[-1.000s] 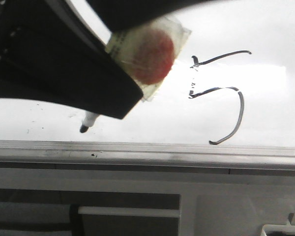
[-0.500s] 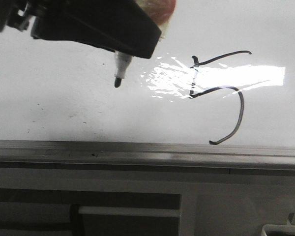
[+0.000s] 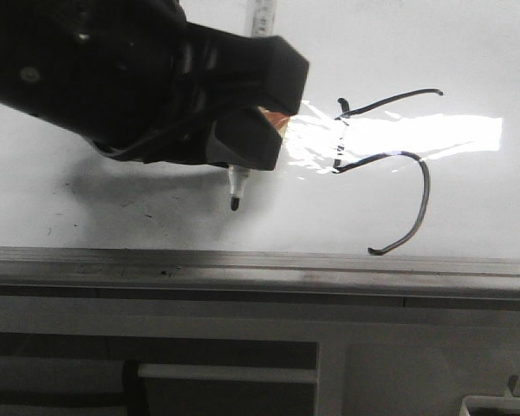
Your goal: Write number 5 on whiteboard
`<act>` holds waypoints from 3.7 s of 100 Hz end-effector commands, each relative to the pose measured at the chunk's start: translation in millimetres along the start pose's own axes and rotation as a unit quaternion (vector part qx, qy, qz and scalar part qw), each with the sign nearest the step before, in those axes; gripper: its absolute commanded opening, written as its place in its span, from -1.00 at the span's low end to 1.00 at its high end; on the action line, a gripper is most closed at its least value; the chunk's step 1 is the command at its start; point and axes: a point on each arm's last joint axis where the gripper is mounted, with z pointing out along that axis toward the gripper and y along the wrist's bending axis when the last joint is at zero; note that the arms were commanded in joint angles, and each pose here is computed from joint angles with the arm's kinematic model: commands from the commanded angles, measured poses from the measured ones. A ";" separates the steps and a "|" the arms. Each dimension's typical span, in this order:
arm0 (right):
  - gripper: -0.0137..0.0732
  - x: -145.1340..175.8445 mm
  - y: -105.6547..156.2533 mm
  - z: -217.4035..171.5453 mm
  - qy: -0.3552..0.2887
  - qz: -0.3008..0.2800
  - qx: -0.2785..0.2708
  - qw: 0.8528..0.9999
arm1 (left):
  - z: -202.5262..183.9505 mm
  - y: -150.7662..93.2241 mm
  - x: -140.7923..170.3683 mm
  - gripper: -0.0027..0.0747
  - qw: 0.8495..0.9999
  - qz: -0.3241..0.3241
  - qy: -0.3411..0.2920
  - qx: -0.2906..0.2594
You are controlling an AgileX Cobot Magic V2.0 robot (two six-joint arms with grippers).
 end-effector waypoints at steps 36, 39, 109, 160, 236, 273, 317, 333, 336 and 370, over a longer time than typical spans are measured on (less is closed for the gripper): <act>-0.83 -14.2 -7.9 -6.2 -0.038 0.000 0.030 0.999 | 12.0 27.4 -9.7 -0.98 0.991 -0.105 -0.032 -0.071; -0.83 -14.2 -7.9 -6.2 -0.038 0.000 0.030 0.999 | 12.0 28.0 -9.8 -0.98 0.991 -0.106 -0.032 -0.071; -0.83 -14.2 -7.9 -6.2 -0.038 0.000 0.030 0.999 | 12.0 29.4 -9.0 -0.06 0.988 -0.136 -0.029 -0.073; -0.83 -14.7 -8.3 -6.2 -0.040 0.000 0.032 0.999 | -14.2 22.3 -32.2 0.79 0.986 -0.139 -0.078 -0.048; -0.79 80.5 18.1 -79.7 0.037 -0.040 0.162 0.985 | -215.9 24.4 31.8 -0.98 0.934 0.144 -0.325 0.021; -0.79 84.6 25.3 -92.6 0.010 -0.047 0.176 0.983 | -212.3 32.4 63.3 -0.98 0.935 0.142 -0.324 0.022; -0.79 84.6 25.3 -92.6 0.010 -0.047 0.176 0.983 | -210.1 33.6 66.0 -0.98 0.936 0.141 -0.323 0.019; -0.79 84.6 25.3 -92.6 0.010 -0.047 0.176 0.983 | -207.7 48.1 73.3 -0.98 0.913 0.144 -0.378 -0.057; -0.79 84.6 25.3 -92.6 0.010 -0.047 0.176 0.983 | -208.0 51.8 76.2 -0.98 0.905 0.146 -0.392 -0.078; -0.79 84.6 25.3 -92.6 0.010 -0.047 0.176 0.983 | -197.4 75.4 127.9 -0.98 0.913 0.049 -0.347 -0.211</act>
